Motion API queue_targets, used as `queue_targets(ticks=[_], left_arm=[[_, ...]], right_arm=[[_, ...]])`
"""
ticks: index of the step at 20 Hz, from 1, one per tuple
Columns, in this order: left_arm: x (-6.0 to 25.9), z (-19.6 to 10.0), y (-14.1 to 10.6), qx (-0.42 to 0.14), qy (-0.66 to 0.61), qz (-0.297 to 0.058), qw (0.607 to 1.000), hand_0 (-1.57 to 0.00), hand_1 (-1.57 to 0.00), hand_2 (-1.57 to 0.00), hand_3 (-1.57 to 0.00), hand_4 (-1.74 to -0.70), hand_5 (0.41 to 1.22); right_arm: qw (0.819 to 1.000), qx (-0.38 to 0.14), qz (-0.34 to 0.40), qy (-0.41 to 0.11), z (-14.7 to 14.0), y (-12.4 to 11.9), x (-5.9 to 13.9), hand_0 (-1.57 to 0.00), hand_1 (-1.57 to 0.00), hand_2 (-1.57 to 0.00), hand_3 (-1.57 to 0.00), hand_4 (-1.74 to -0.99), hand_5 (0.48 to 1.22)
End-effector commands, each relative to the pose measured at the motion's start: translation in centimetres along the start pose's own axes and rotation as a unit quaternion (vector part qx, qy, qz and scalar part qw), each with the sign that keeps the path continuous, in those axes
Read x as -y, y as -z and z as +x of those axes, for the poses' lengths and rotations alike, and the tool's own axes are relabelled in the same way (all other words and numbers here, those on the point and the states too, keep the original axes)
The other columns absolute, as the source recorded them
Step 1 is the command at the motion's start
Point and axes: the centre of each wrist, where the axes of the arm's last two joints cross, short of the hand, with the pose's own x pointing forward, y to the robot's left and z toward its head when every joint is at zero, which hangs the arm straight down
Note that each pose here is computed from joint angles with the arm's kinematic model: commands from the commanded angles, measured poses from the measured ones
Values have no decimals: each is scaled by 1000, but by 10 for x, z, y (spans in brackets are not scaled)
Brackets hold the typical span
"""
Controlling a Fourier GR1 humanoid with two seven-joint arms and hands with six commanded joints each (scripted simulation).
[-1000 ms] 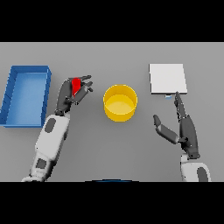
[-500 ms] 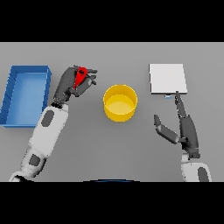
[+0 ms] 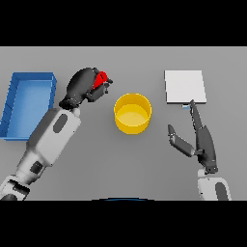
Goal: Pick up the red beaker and tilt it to pour out 1 green nut into yellow bowl. Pick up the yellow bowl and place it on the metallic measuring scale.
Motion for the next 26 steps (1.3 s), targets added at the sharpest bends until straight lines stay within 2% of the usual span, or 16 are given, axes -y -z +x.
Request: queue_targets(ticks=[1, 3, 8, 10, 11, 12, 15, 19, 23, 26], left_arm=[[3, -1, -1, 2, 40, -9, 999, -1569, -1569, -1569, -1568, -1738, 1133], [4, 8, 3, 12, 124, -22, 992, -1570, -1570, -1570, -1569, -1739, 1127], [4, 24, 12, 46, 266, -50, 962, -1571, -1571, -1571, -1570, -1740, 1190], [0, 32, 16, 62, 315, -63, 945, -1571, -1571, -1571, -1571, -1649, 1201], [-1, 36, 18, 67, 339, -69, 936, -1571, -1571, -1571, -1571, -1666, 1205], [-1, 40, 18, 73, 365, -85, 924, -1571, -1571, -1571, -1470, -1677, 1208], [1, 57, 26, 98, 435, -112, 888, -1571, -1571, -1571, -1277, -1701, 1215], [12, 67, 30, 141, 516, -150, 832, -1571, -1571, -1571, -1451, -1723, 1218], [22, 75, 33, 147, 593, -174, 773, -1571, -1571, -1571, -1522, -1734, 1220], [26, 85, 34, 160, 635, -175, 735, -1571, -1571, -1571, -1546, -1737, 1220]], right_arm=[[1000, 4, -2, 1, 2, -1, 1, 1, 1, 1, 1, -1254, 687], [1000, 1, 0, 2, 0, -5, 3, 1, 1, 1, 1, -1256, 690], [1000, 4, 1, 4, 8, -7, 3, 1, 1, 1, 1, -1274, 704], [1000, -1, -2, 5, 6, -7, 3, 1, 1, 1, 1, -1284, 705], [1000, 2, -4, 9, 5, -7, 3, 1, 1, 1, 1, -1283, 702], [1000, 2, -4, 14, 2, -7, 7, 1, 1, 1, 1, -1285, 697], [1000, -2, -6, 26, 0, -6, -2, 1, 1, 1, 1, -1292, 678], [999, -3, -13, 46, -3, -7, -5, 1, 1, 1, 1, -1294, 653], [999, -4, -16, 46, -3, -7, -4, 1, 1, 1, 1, -1291, 634], [999, -3, -22, 37, -2, -5, -2, 1, 1, 1, 1, -1288, 627]])
